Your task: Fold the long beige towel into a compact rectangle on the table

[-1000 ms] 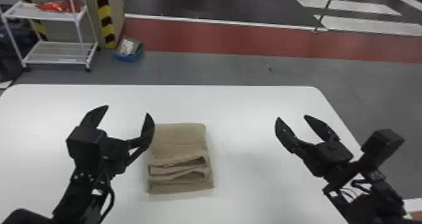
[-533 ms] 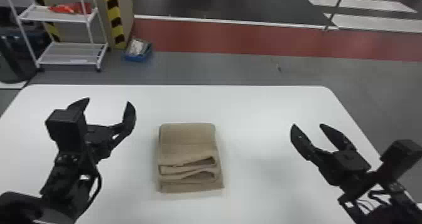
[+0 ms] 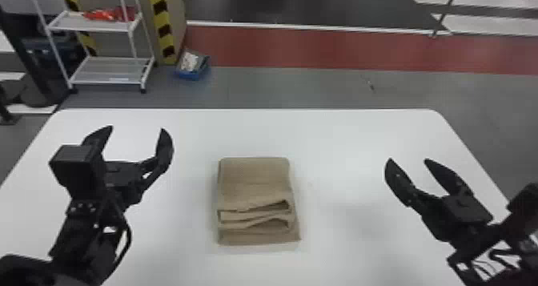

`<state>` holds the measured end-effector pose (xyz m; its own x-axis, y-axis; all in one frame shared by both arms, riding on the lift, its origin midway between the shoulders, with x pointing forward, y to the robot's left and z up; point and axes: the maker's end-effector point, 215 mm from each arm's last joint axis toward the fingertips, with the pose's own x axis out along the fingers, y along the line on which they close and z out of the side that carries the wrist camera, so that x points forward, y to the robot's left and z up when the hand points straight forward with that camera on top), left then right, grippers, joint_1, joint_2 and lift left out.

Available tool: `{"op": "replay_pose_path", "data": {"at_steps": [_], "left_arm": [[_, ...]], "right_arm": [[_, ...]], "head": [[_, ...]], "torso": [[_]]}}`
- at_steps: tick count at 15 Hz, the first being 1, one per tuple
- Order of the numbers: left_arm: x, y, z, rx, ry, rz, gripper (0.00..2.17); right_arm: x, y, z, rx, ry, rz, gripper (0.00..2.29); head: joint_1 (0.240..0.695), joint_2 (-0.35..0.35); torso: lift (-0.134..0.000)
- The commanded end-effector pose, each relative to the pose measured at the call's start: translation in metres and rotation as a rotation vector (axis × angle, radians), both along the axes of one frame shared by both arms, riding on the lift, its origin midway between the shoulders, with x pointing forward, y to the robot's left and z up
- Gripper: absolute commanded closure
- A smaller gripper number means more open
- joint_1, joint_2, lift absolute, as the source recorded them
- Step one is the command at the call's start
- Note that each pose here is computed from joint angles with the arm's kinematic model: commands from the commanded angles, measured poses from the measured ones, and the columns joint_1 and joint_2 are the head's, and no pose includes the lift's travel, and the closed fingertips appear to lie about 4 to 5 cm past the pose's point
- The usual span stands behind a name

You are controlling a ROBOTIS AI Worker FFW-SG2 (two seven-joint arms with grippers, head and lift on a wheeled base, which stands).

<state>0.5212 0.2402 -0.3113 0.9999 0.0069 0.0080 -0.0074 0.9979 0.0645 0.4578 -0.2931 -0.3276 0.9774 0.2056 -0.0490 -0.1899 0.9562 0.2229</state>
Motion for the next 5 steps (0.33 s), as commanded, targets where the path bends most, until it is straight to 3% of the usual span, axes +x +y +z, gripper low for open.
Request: {"op": "replay_pose_path", "data": {"at_steps": [1,5], "left_arm": [[-0.004,0.009,0.003,0.001,-0.008,0.015,0.07],[-0.007,0.022,0.005,-0.002,-0.009,0.034,0.07]], "right_arm": [[-0.002,0.002,0.000,0.004,-0.002,-0.004,0.09],[-0.004,0.004,0.004,0.005,-0.009,-0.003,0.09]], "head": [[0.695,-0.064],[0.695,-0.044]], "torso": [[-0.124],[-0.124]]}}
